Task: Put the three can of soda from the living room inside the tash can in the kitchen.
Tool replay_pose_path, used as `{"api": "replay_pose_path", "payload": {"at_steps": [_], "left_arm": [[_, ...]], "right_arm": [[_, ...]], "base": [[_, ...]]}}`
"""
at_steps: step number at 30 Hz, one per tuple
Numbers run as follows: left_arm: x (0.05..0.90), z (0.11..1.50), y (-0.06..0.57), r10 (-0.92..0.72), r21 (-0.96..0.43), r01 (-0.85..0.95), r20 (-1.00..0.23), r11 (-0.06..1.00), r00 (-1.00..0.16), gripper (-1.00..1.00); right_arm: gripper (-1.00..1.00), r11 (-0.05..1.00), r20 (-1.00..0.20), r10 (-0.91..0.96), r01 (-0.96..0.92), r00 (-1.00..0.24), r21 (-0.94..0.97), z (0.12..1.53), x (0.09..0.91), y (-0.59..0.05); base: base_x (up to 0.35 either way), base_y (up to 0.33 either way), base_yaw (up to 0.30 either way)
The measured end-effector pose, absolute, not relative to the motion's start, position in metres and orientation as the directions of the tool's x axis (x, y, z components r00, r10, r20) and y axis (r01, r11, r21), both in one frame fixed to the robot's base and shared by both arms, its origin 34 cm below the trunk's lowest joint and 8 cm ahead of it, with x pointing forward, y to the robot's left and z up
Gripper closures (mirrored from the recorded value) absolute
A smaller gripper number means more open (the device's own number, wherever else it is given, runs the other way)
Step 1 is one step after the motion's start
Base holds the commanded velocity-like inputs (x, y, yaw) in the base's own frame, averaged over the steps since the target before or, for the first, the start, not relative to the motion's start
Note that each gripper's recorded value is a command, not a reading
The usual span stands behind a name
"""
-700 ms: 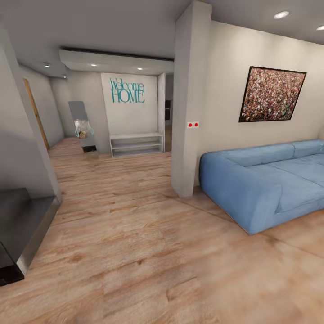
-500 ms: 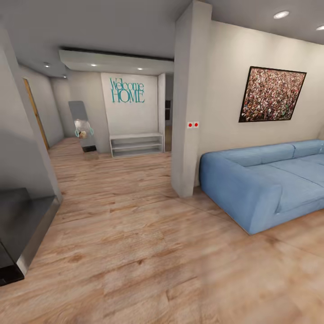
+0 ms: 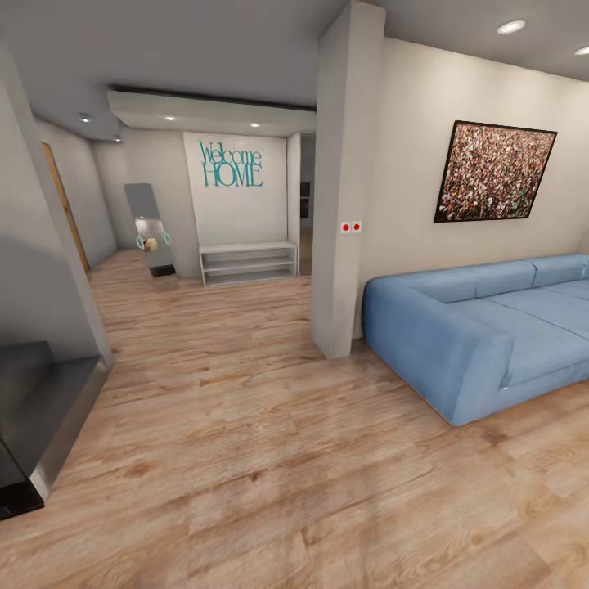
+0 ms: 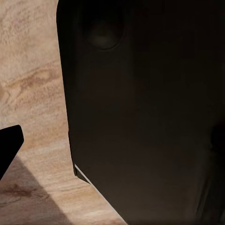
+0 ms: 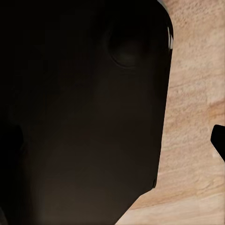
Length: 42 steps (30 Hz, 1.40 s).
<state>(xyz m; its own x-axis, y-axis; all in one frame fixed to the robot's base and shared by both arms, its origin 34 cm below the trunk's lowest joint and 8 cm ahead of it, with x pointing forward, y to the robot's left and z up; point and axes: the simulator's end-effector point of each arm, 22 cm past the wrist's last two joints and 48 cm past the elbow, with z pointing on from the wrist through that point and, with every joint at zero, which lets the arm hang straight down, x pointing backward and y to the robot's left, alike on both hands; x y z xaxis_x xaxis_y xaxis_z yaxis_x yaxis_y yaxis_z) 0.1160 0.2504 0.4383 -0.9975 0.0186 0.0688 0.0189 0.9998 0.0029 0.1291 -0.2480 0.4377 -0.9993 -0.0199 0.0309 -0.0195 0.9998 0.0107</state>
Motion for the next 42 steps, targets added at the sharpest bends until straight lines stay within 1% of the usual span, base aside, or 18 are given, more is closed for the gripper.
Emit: {"api": "replay_pose_path", "payload": {"at_steps": [4, 15, 16, 17, 18, 19, 26, 27, 28, 29, 30, 33, 37, 40, 42], "left_arm": [[0.116, 0.438, 0.251, 0.019, 0.003, 0.019, 0.068, 1.000, -0.997, -1.00], [0.185, 0.438, 0.250, 0.024, 0.000, 0.024, -0.006, 1.000, -1.000, -1.00], [0.241, 0.445, 0.249, 0.023, 0.001, 0.023, -0.087, 1.000, -0.996, -1.00], [0.365, 0.478, 0.248, 0.023, 0.003, 0.024, -0.309, 1.000, -0.951, -1.00], [0.483, 0.548, 0.245, 0.021, 0.004, 0.023, -0.560, 1.000, -0.828, -1.00], [0.547, 0.611, 0.244, 0.019, 0.005, 0.022, -0.702, 1.000, -0.712, -1.00], [0.601, 0.694, 0.243, 0.015, 0.005, 0.020, -0.831, 1.000, -0.556, -1.00], [0.624, 0.751, 0.245, 0.014, 0.007, 0.016, -0.896, 1.000, -0.443, -1.00], [0.632, 0.777, 0.246, 0.014, 0.009, 0.015, -0.921, 1.000, -0.389, -1.00], [0.637, 0.796, 0.247, 0.015, 0.011, 0.014, -0.937, 1.000, -0.348, -1.00], [0.639, 0.805, 0.247, 0.015, 0.011, 0.014, -0.944, 1.000, -0.329, -1.00], [0.631, 0.820, 0.247, 0.016, 0.011, 0.018, -0.955, 1.000, -0.295, -1.00], [0.600, 0.807, 0.242, 0.016, 0.002, 0.044, -0.952, 0.999, -0.307, -1.00], [0.588, 0.806, 0.236, 0.015, -0.005, 0.068, -0.958, 0.998, -0.287, -1.00], [0.581, 0.810, 0.230, 0.015, -0.009, 0.096, -0.968, 0.995, -0.250, -1.00]], "right_arm": [[-1.00, 1.000, 0.031, -0.020, -0.020, -0.999, 0.011, 0.438, 0.129, -0.248], [-1.00, 0.999, -0.153, -0.049, -0.050, -0.987, -0.002, 0.442, 0.222, -0.283], [-1.00, 0.998, -0.349, -0.069, -0.068, -0.935, -0.015, 0.457, 0.290, -0.308], [-1.00, 0.996, -0.525, -0.090, -0.089, -0.847, -0.027, 0.488, 0.379, -0.306], [-1.00, 0.993, -0.705, -0.107, -0.108, -0.701, -0.044, 0.546, 0.473, -0.297], [-1.00, 0.992, -0.764, -0.113, -0.115, -0.635, -0.051, 0.573, 0.505, -0.293], [-1.00, 0.990, -0.851, -0.122, -0.127, -0.511, -0.065, 0.626, 0.554, -0.287], [-1.00, 0.990, -0.892, -0.120, -0.126, -0.436, -0.072, 0.661, 0.579, -0.282], [-1.00, 0.988, -0.938, -0.121, -0.129, -0.325, -0.083, 0.712, 0.606, -0.275], [-1.00, 0.988, -0.954, -0.121, -0.128, -0.274, -0.088, 0.738, 0.616, -0.273], [-1.00, 0.988, -0.959, -0.121, -0.128, -0.255, -0.090, 0.749, 0.618, -0.272], [-1.00, 0.987, -0.967, -0.118, -0.131, -0.226, -0.090, 0.766, 0.608, -0.268], [-1.00, 0.987, -0.973, -0.115, -0.130, -0.200, -0.090, 0.780, 0.589, -0.266], [-1.00, 0.989, -0.970, -0.114, -0.121, -0.213, -0.089, 0.775, 0.571, -0.272], [-1.00, 0.992, -0.966, -0.112, -0.089, -0.235, -0.093, 0.766, 0.551, -0.290]], "base": [[0.000, 0.000, 0.000], [0.000, 0.000, 0.000], [0.000, 0.000, 0.000], [0.000, 0.000, 0.000], [0.000, 0.000, 0.000], [0.000, 0.000, 0.000], [0.000, 0.000, 0.000], [0.000, 0.000, 0.000], [0.000, 0.000, 0.000], [0.000, 0.000, 0.000], [0.000, 0.000, 0.000], [0.000, 0.000, 0.000], [0.000, 0.000, 0.000], [0.000, 0.000, 0.000], [0.000, 0.000, 0.000]]}}
